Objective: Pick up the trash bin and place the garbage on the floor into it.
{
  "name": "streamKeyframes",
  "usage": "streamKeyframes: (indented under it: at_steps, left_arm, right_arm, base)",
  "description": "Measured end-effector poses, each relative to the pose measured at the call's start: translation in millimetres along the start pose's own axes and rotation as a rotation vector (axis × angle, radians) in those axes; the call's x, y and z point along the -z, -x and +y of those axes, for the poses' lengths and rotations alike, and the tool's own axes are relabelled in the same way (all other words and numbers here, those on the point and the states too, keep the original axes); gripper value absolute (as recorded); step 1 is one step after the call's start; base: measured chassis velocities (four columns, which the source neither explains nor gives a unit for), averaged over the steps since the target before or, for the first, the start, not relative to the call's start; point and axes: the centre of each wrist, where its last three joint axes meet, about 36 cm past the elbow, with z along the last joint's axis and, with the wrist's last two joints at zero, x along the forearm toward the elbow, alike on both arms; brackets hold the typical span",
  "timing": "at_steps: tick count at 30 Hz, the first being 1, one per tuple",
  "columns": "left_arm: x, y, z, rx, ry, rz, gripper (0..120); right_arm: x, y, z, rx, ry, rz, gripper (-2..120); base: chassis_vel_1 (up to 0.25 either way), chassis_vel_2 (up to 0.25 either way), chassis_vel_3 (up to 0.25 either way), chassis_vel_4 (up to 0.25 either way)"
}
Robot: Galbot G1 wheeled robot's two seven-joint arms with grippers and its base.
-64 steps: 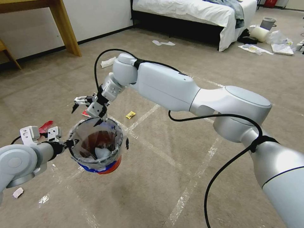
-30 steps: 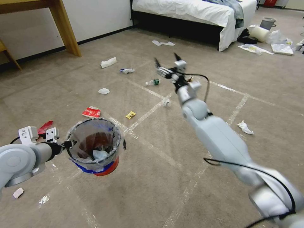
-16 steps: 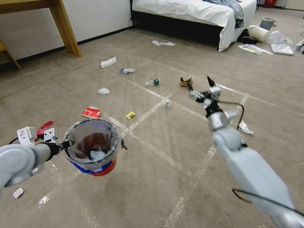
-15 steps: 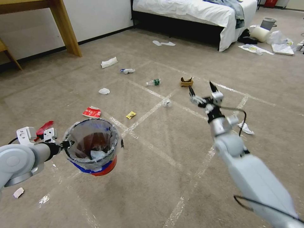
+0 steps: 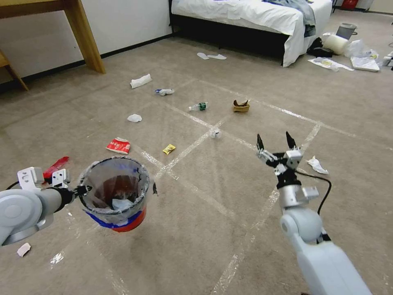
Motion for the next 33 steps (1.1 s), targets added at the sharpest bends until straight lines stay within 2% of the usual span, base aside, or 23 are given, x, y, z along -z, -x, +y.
streamKeyframes:
  at_steps: [4,8,14,28,33]
  left_arm:
    - [-1.7,-3.1,1.6,-0.003,-0.01,0.006,0]
    - [-1.8,-8.4,1.1,-0.013,-0.054,0.013,0]
    - [-0.1,-13.1,5.1,-0.007,-0.081,0.008,0]
    - [-1.7,-18.3,16.5,0.017,-0.102,-0.002,0]
    - [-7.0,-15.1,23.5,0.029,-0.105,-0.001,0]
  right_arm:
    - [0.8,-8.3,4.6,0.003,0.011,0.001,100]
    - [-0.7,-21.4,13.7,0.003,0.03,0.001,100]
    - [-8.5,-39.8,21.0,0.04,0.019,0.007,100]
    - [-20.0,-56.6,40.6,0.076,0.04,0.018,100]
    - [-22.5,-56.4,44.4,0.092,0.041,0.022,100]
  base:
    - [0.0,0.0,0.0,0.0]
    - [0.0,0.0,0.0,0.0]
    - [0.0,0.0,0.0,0.0]
    - [0.0,0.0,0.0,0.0]
    - [0.0,0.0,0.0,0.0]
